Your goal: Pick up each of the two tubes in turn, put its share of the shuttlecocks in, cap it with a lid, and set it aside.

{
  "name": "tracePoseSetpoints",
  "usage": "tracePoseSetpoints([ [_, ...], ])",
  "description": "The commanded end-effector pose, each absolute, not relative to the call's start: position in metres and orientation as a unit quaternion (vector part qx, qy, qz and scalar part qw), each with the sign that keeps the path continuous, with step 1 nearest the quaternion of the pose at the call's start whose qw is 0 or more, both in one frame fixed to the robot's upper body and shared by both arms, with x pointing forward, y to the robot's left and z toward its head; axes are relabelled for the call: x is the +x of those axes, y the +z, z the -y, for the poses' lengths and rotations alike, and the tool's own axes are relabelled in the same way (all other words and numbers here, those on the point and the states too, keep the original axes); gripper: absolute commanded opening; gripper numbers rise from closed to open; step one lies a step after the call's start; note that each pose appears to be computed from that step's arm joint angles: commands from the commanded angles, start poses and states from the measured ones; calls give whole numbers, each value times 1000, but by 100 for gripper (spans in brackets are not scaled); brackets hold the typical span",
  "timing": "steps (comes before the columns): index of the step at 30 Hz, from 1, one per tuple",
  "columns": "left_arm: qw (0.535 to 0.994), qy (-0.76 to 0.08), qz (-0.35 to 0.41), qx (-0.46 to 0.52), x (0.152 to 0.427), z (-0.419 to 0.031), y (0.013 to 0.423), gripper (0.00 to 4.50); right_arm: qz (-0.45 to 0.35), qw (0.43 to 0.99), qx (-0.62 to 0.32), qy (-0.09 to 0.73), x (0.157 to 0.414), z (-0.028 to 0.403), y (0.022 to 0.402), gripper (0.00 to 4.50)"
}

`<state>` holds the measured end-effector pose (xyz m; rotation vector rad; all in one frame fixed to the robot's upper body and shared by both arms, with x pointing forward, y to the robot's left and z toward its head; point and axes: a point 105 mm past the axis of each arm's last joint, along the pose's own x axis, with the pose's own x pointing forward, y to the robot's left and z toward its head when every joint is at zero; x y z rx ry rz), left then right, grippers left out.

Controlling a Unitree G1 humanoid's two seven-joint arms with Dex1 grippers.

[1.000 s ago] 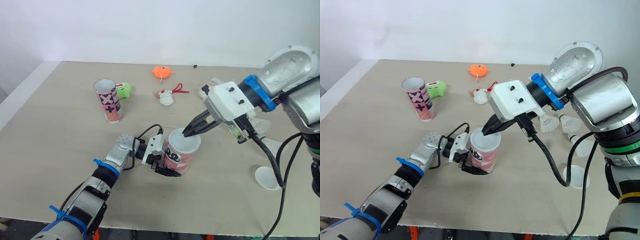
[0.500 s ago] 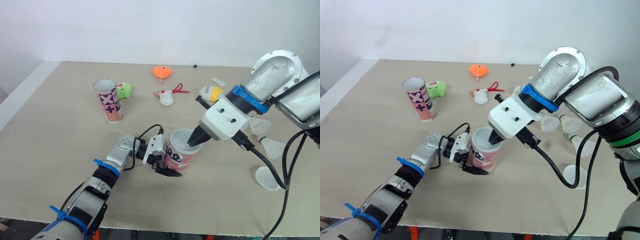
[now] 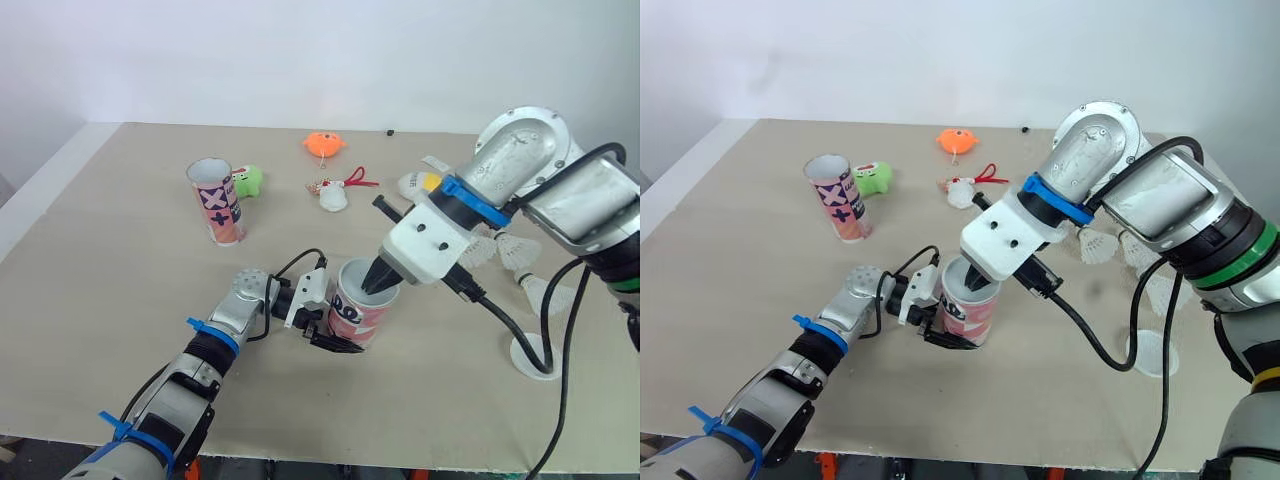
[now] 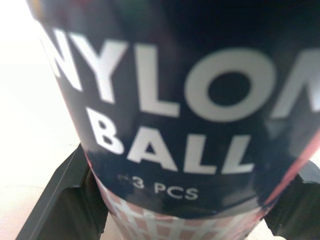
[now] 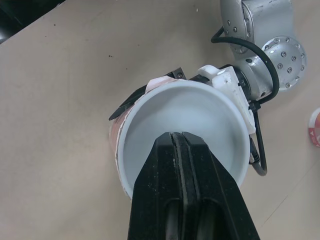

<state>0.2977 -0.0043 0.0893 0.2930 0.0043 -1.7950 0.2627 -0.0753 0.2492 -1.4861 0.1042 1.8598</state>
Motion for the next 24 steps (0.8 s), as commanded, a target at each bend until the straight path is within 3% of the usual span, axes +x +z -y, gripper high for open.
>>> tracePoseSetpoints([
  [1, 631, -764, -38, 127, 301, 0, 74, 343, -53, 344, -581, 735, 259, 76, 242, 5],
  [13, 638, -759, -35, 124, 303, -1, 76, 343, -71, 328, -595, 730, 264, 82, 216, 5],
  [19, 640, -758, -31, 122, 303, -1, 76, 343, -16, 452, -493, 743, 262, 70, 275, 5],
  [24, 638, -761, -24, 114, 299, -3, 78, 343, 4, 547, -409, 730, 247, 104, 306, 5],
])
